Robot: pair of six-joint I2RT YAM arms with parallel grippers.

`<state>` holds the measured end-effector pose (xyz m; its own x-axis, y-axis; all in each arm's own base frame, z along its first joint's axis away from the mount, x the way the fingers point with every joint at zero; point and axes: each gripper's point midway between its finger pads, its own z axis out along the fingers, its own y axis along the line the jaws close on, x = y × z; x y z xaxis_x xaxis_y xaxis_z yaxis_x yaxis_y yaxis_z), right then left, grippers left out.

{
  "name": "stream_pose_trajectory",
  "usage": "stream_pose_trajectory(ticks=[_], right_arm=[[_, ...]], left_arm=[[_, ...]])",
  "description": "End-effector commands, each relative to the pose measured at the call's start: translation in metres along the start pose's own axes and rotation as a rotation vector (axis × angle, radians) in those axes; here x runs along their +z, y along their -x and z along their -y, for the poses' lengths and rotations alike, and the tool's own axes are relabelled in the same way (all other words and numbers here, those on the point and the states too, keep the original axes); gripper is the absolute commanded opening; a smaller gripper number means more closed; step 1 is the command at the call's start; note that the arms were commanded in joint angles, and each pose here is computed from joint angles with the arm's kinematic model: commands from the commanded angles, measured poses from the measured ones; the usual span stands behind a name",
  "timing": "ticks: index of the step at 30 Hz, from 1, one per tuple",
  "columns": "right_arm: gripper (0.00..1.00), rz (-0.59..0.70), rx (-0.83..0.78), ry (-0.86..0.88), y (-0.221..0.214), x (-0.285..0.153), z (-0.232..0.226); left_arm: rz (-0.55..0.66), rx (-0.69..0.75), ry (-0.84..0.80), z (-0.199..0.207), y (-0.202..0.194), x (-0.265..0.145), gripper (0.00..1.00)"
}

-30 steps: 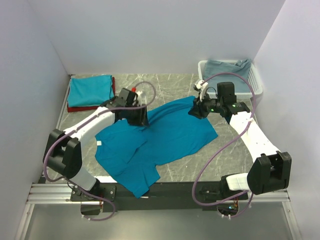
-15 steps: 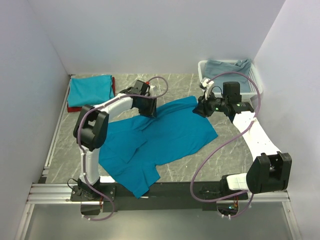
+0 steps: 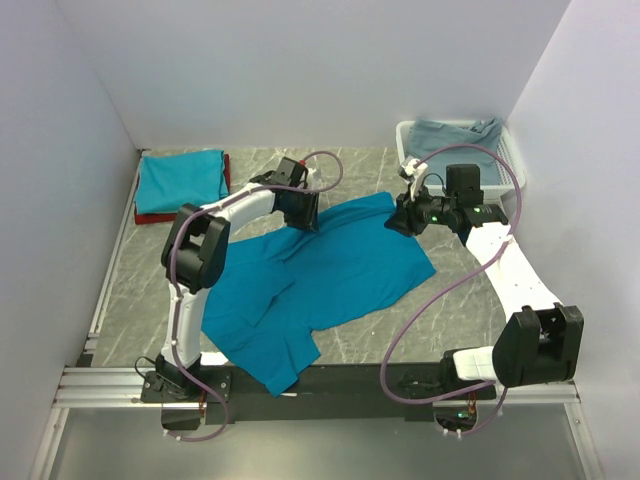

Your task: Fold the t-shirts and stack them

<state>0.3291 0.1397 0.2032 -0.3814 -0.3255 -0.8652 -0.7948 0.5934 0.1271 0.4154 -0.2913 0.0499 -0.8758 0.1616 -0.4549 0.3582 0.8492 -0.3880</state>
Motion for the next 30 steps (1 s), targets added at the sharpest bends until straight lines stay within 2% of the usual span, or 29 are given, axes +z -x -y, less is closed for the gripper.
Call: stream_pose_trajectory(ticks=[1,4,13,17,21,26,30], right_arm=[[0.38,0.009,-0.008,0.017,-0.001,-0.001,-0.002],[0.38,0.009,-0.01,0.022,-0.001,0.0,-0.002],[0.38,0.001,-0.003,0.022,-0.003,0.001,-0.001],[0.38,-0.003,-0.001,0.019,-0.005,0.001,0.001],[0.38,-0.007,0.001,0.019,-0.006,0.002,0.002],[0.38,-0.015,0.004,0.007,-0.009,0.001,0.005],[0.38,-0.039,0.013,0.003,-0.016,0.005,0.01]], left_arm=[[0.035,0.032,0.035,-0.003,0.015,0.001,0.36],[0.018,0.037,0.021,-0.001,0.012,0.006,0.26],[0.007,0.073,-0.05,0.017,0.006,-0.003,0.09],[-0.003,0.093,-0.097,0.027,0.0,-0.009,0.08],[-0.064,0.104,-0.149,0.035,-0.016,-0.006,0.09],[-0.094,0.111,-0.159,0.036,-0.031,-0.005,0.19],[-0.038,0.132,-0.217,0.053,-0.024,-0.026,0.25]])
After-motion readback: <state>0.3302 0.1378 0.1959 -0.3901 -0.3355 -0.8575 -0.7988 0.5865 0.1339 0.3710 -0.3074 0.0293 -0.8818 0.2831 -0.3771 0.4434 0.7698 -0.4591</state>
